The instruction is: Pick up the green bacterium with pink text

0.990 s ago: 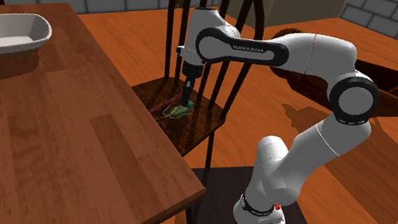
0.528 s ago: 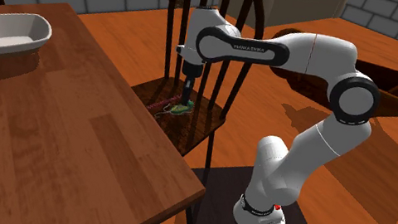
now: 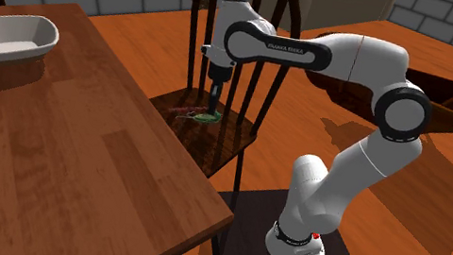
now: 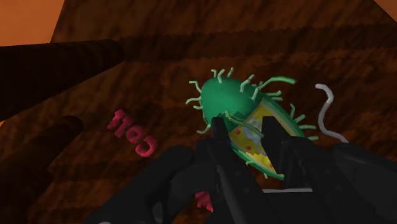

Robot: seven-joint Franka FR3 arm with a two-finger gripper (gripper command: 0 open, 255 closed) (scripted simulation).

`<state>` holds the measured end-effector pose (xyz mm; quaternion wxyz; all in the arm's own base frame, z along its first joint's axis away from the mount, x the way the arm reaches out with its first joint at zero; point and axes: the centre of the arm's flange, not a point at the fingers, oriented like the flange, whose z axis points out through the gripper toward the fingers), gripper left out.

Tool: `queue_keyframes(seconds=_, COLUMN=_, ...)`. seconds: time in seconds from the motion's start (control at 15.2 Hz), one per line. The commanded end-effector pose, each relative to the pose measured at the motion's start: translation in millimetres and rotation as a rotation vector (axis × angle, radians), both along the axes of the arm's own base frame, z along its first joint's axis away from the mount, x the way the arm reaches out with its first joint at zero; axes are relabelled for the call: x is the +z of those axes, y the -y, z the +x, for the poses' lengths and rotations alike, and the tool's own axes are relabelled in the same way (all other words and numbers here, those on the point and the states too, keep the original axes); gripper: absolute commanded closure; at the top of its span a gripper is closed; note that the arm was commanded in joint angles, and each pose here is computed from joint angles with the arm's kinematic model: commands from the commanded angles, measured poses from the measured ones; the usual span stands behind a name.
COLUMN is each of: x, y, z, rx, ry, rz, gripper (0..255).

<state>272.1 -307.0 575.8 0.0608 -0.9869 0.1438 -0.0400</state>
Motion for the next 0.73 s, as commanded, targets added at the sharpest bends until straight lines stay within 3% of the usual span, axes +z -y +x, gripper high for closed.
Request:
queue_keyframes(seconds=0.0, x=11, y=0, z=0, rx=0.0, ry=-0.001, rz=0.001, gripper=255)
queue_keyframes(seconds=0.66, x=54, y=0, z=0, rx=0.0, ry=-0.001, rz=0.001, gripper=255)
